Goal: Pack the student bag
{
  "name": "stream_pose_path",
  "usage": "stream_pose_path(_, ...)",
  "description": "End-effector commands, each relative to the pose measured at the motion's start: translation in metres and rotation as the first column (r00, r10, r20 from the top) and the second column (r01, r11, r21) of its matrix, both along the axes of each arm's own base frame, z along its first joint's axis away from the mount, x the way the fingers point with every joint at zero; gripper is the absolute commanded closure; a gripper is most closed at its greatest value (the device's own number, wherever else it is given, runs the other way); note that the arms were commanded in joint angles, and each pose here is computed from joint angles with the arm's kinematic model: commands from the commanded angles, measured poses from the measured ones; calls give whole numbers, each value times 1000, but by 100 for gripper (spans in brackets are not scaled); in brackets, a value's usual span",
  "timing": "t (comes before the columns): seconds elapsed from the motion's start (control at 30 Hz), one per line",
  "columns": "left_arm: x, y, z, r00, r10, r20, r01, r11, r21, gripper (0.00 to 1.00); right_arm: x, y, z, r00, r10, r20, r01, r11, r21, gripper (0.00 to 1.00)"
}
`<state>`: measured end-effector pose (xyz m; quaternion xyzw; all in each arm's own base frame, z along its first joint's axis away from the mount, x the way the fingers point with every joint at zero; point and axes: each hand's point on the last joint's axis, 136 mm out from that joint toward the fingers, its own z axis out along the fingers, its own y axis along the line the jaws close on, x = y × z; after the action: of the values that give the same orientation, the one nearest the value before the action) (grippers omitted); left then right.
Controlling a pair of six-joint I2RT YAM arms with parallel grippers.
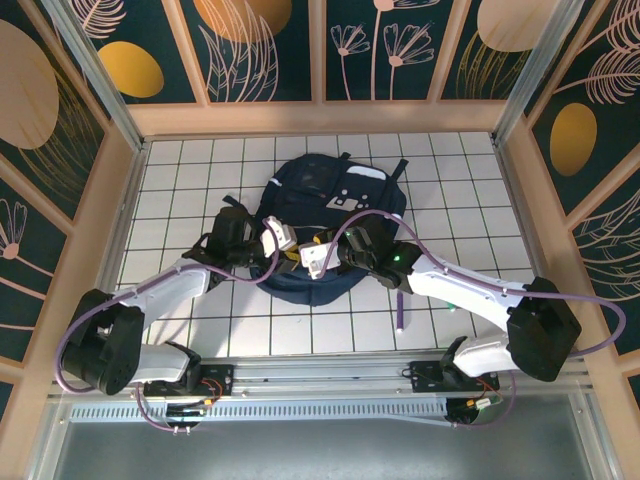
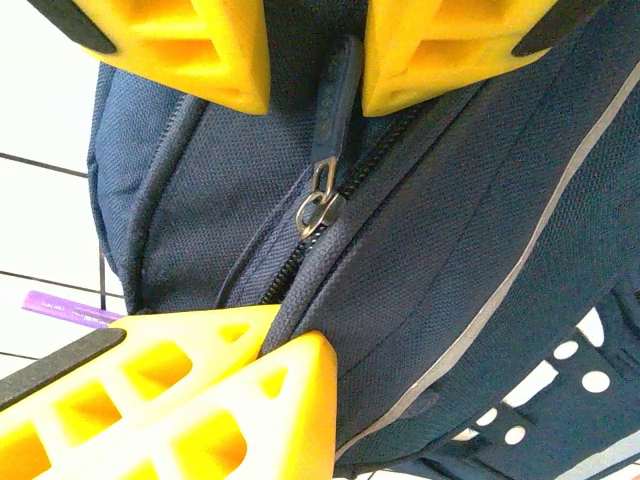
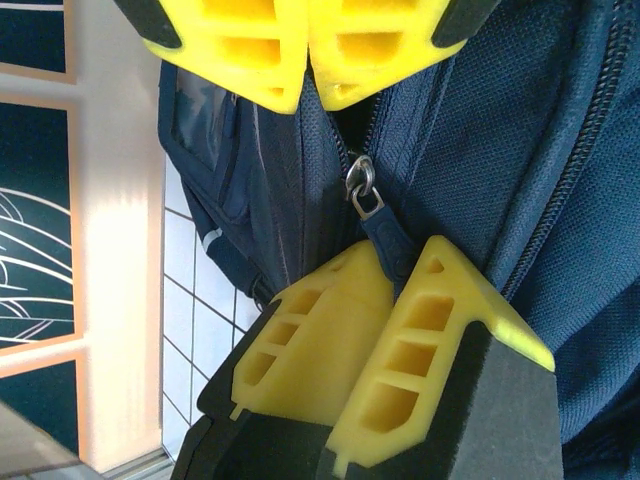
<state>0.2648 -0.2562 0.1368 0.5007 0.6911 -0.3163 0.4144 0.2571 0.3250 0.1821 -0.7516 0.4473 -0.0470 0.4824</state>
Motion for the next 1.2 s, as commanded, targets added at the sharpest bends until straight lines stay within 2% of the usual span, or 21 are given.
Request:
stream_pose_path(0.0,6,-11,13,999,-39,22,40,998,-41,69,-11,26,57,992,102,78,-113,981,156,100)
stream_pose_path(0.13,1,-15,13,997,-77,8,77,996,-54,70,-13,26,57,992,106,76,-117,979,165,100)
stream_pose_path(0.27,-4,-18,14,995,-101,4,101,992,-74,75,-13,27,57,991,108,75,-120,978,172,100)
stream_pose_path(0.6,-5,-21,11,994,-108,-4,107,992,-66,84,-10,31,63,991,90,103,-109,974,198,100)
stream_pose_path(0.63,-4,-21,11,994,-107,-2,107,992,-67,86,-11,32,63,990,93,102,-112,973,200,100)
stream_pose_path(0.7,-3,-22,12,994,-108,-1,108,992,-66,100,-12,33,61,991,96,98,-113,974,196,100)
stream_pose_path(0.73,-1,-22,12,995,-104,0,103,993,-64,100,-13,33,59,991,96,95,-112,975,191,100)
stream_pose_path(1.03,14,-4,16,999,30,41,-29,999,-24,100,-7,10,35,995,52,84,-60,994,93,100)
stream_pose_path(1.17,24,23,10,988,152,-3,-152,988,-13,100,2,-5,26,996,13,92,-18,999,49,100)
